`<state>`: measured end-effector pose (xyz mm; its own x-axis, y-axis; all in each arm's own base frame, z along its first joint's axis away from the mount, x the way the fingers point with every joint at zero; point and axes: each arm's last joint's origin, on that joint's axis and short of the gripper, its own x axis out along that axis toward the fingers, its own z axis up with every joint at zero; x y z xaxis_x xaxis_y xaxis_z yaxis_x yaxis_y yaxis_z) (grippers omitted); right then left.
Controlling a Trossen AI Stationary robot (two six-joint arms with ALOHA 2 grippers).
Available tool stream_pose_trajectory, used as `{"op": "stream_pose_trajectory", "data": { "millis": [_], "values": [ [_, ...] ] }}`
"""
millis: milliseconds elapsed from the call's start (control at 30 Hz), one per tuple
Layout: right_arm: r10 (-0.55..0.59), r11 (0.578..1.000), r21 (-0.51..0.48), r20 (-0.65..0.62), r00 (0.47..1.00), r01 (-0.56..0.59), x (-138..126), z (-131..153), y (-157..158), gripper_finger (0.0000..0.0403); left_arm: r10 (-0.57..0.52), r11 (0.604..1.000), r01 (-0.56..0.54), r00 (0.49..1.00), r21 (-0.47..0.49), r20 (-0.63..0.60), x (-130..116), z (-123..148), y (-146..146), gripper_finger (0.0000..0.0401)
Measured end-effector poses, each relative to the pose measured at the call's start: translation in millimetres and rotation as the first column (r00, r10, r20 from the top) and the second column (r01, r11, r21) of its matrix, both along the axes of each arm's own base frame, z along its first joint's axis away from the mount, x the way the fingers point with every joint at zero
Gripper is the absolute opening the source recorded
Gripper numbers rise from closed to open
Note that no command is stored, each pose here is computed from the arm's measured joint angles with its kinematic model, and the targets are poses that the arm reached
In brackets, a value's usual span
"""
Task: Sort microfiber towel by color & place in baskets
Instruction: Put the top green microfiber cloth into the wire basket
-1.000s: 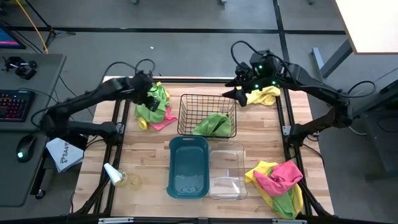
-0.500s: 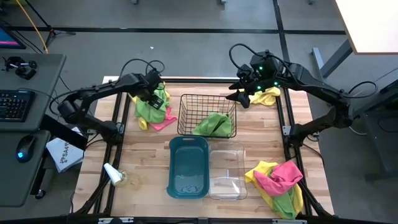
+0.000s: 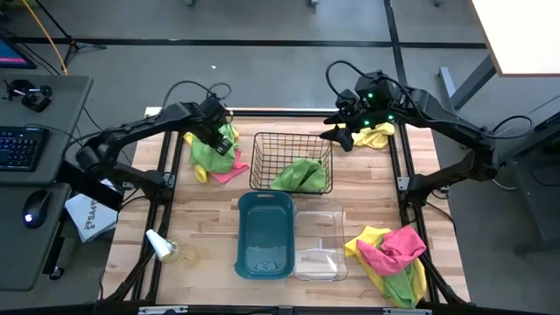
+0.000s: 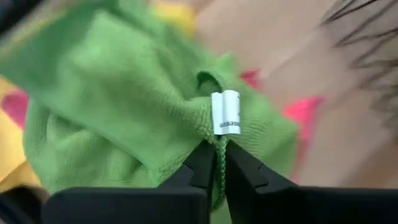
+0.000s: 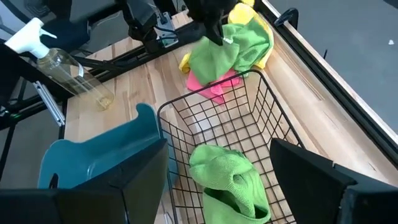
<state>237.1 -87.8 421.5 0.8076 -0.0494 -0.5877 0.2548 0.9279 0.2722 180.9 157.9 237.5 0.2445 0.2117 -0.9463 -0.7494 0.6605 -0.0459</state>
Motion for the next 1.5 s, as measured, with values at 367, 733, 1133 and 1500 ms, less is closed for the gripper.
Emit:
{"op": "stream_pose_trajectory", "data": {
  "millis": [367,733,1133,1500],
  "values": [
    [-0.033,0.989,-0.134,0.195,0.980,0.060,-24,44,7,0.0277,-0.366,0.891,0.128,0.768,0.435,0.526,-2,183,-60,0.0001],
    [-0.069,0.969,-0.218,0.225,0.972,0.120,-26,49,5,0.0277,-0.755,0.640,0.206,0.348,0.740,0.556,62,237,-116,0.0000],
    [-0.073,0.974,-0.198,0.191,0.979,0.111,-30,47,7,0.0277,-0.591,0.701,0.136,0.661,0.700,0.463,103,137,-97,0.0000],
    [-0.087,0.976,-0.176,0.236,0.968,0.131,-49,56,15,0.0277,-0.703,0.592,0.030,0.507,0.805,0.498,103,169,-95,0.0000]
  ]
}}
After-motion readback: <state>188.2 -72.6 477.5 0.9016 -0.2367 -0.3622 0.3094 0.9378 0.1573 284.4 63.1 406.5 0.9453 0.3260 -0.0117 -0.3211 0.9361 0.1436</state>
